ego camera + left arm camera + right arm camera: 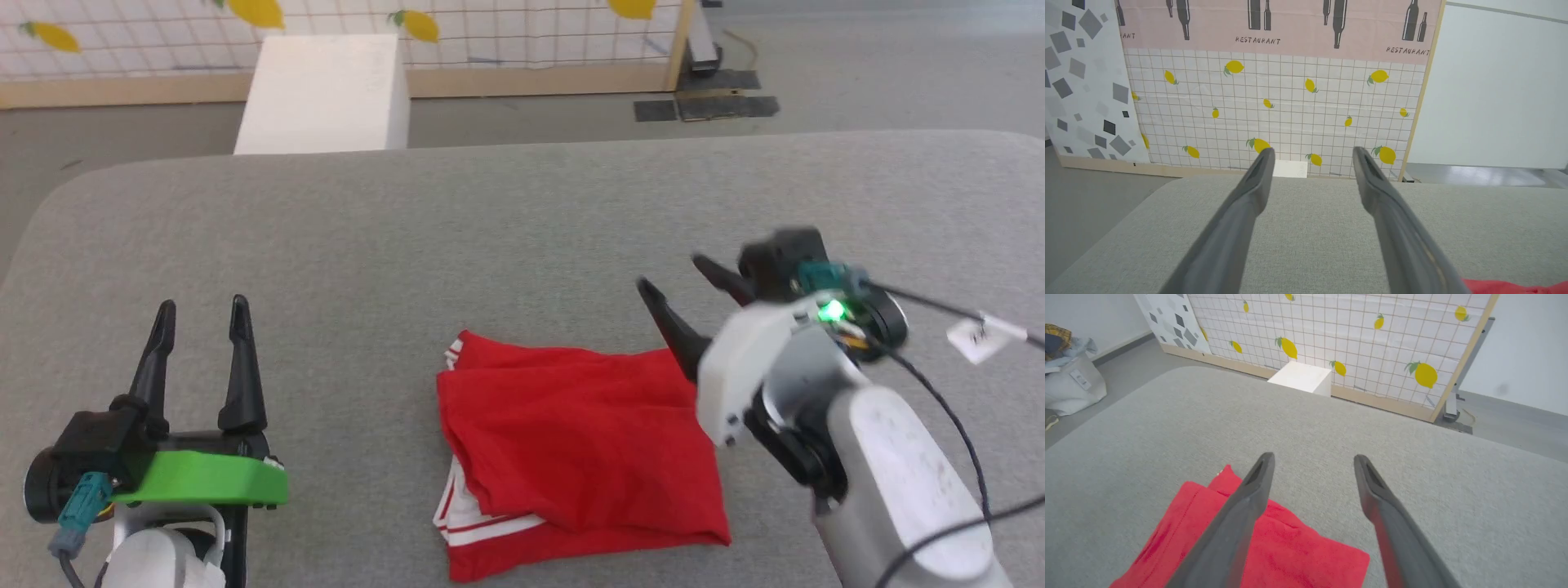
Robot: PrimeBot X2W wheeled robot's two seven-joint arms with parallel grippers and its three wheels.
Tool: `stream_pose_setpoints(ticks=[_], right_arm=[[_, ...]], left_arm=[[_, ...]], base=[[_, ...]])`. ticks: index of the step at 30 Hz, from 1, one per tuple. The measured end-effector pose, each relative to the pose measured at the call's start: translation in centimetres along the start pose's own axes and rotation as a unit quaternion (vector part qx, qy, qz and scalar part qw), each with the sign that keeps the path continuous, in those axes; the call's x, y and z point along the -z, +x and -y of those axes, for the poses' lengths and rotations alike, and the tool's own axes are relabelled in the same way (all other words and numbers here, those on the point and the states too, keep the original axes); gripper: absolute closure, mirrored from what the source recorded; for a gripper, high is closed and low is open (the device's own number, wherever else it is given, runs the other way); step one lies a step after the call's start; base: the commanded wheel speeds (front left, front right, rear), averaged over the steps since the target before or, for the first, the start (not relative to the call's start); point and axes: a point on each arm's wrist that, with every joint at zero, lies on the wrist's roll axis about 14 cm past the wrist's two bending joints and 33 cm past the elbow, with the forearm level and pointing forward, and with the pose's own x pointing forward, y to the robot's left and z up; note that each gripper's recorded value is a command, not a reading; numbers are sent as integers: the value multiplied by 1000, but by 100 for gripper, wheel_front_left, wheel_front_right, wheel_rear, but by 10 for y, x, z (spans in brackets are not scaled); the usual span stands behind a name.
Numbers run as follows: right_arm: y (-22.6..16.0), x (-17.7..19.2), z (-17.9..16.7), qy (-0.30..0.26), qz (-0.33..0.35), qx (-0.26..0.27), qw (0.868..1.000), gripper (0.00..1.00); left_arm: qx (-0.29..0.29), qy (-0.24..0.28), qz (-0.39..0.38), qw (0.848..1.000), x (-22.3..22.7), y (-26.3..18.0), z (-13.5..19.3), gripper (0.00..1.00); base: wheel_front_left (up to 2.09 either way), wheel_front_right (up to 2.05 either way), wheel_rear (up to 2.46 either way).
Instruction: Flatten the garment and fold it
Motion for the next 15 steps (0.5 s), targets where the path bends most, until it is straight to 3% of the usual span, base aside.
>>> stream_pose_setpoints(ticks=[4,7,15], right_arm=[[-29,43,27,10,-67,61,996,0],[-49,89,34,24,-150,88,985,0],[-55,138,25,37,-250,83,964,0]], left_arm=[[15,10,4,1000,-1,6,12,0],[19,12,1,1000,3,9,17,0],[17,12,-19,1000,18,9,15,0]], base=[[0,0,0],[0,0,0],[0,0,0]])
